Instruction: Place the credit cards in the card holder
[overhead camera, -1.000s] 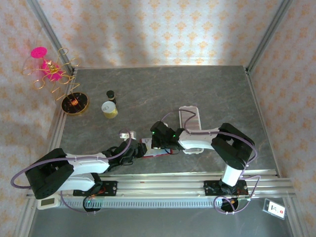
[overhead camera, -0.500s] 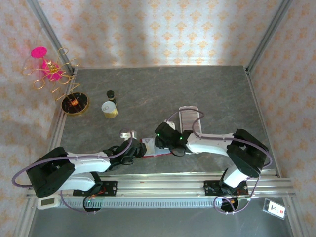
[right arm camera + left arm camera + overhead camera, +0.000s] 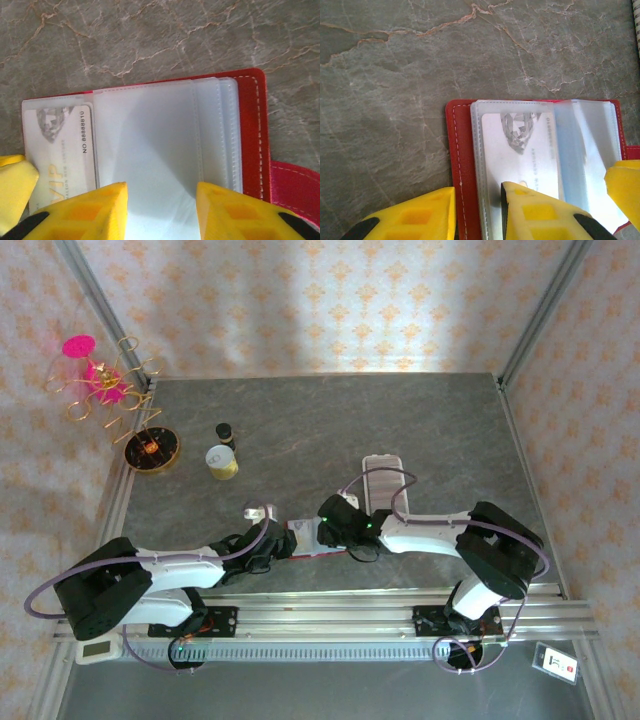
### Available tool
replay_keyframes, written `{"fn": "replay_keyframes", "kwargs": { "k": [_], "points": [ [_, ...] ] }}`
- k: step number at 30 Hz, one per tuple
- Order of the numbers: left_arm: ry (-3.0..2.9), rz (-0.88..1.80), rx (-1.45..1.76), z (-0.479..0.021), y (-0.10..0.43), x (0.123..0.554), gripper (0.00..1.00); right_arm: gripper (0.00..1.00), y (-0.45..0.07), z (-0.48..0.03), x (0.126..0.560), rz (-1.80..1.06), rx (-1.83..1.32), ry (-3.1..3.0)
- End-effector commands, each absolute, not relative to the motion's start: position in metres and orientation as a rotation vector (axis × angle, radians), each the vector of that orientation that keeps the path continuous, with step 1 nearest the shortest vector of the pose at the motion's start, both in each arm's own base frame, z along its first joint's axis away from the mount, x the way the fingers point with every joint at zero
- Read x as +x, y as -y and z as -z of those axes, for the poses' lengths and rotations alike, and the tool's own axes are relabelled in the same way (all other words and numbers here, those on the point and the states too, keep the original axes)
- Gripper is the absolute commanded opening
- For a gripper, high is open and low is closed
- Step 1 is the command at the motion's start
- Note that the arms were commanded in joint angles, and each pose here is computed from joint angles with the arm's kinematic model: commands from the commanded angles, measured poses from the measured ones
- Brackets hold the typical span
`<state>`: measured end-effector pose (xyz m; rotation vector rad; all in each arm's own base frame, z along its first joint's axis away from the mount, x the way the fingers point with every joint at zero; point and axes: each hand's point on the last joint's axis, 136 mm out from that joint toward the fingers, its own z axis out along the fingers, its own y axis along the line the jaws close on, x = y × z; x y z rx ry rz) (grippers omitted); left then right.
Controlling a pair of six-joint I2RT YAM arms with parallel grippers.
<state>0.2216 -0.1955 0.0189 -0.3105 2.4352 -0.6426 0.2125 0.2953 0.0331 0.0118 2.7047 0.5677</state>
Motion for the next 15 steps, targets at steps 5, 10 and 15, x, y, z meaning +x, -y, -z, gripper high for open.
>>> {"fn": "replay_keyframes", "kwargs": {
  "k": [5,10,15],
  "points": [
    [-2.543,0.529,-0.281,0.007,0.18,0.205,0.28,0.48,-0.298,-0.027,0.209,-0.584,0.022,-2.725],
    [-2.539,0.56,-0.292,0.007,0.183,0.204,0.28,0.5,-0.312,-0.027,0.209,-0.643,0.007,-2.738],
    [-2.538,0.577,-0.3,0.007,0.184,0.203,0.26,0.5,-0.325,-0.038,0.212,-0.721,0.007,-2.716]
  ]
}}
